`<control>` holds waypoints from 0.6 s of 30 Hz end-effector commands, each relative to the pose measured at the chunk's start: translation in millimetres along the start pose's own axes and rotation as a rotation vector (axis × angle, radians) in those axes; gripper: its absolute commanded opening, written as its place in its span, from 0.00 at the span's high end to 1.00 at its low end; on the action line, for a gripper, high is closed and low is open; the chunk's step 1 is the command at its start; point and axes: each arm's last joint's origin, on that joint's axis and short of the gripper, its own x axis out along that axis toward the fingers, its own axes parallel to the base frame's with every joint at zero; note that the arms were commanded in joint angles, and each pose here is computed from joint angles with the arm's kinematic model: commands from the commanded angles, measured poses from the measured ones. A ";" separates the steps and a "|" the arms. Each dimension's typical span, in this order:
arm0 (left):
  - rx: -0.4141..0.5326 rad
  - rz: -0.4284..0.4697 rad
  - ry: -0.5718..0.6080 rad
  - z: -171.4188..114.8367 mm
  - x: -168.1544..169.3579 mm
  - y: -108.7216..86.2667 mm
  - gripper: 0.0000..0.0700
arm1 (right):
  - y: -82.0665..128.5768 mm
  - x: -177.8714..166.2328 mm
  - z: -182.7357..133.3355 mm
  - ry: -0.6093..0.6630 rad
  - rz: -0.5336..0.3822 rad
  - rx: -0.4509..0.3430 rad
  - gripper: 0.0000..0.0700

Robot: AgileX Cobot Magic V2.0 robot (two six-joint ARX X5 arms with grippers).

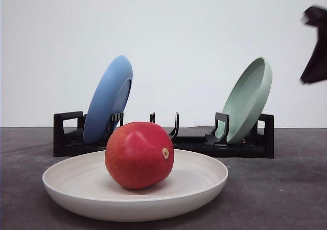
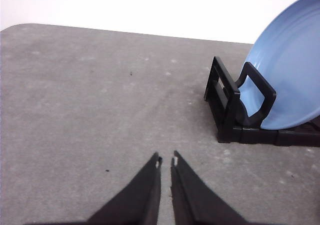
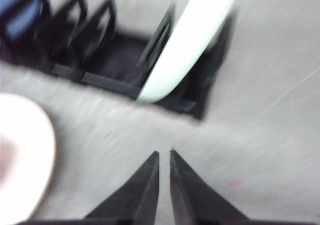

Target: Place pomegranate in white plate

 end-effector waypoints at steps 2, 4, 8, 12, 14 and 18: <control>-0.005 -0.001 -0.004 -1.8 0.9 0.3 0.98 | -4.0 -10.5 -13.3 -0.051 -0.024 -0.026 0.95; -0.005 -0.001 -0.004 -1.8 0.9 0.3 0.98 | -7.6 -17.2 -26.2 -0.088 -0.044 -0.017 0.95; -0.005 -0.001 -0.004 -1.8 0.9 0.3 0.98 | -15.4 -25.3 -54.8 -0.158 -0.097 0.018 0.95; -0.005 -0.001 -0.004 -1.8 0.9 0.3 0.98 | -21.9 -27.9 -76.3 -0.225 -0.149 0.050 0.95; -0.005 -0.001 -0.004 -1.8 0.9 0.3 0.98 | -24.5 -28.4 -83.7 -0.258 -0.174 0.054 0.95; -0.005 -0.001 -0.004 -1.8 0.9 0.3 0.98 | -28.3 -27.8 -94.4 -0.312 -0.210 0.060 0.95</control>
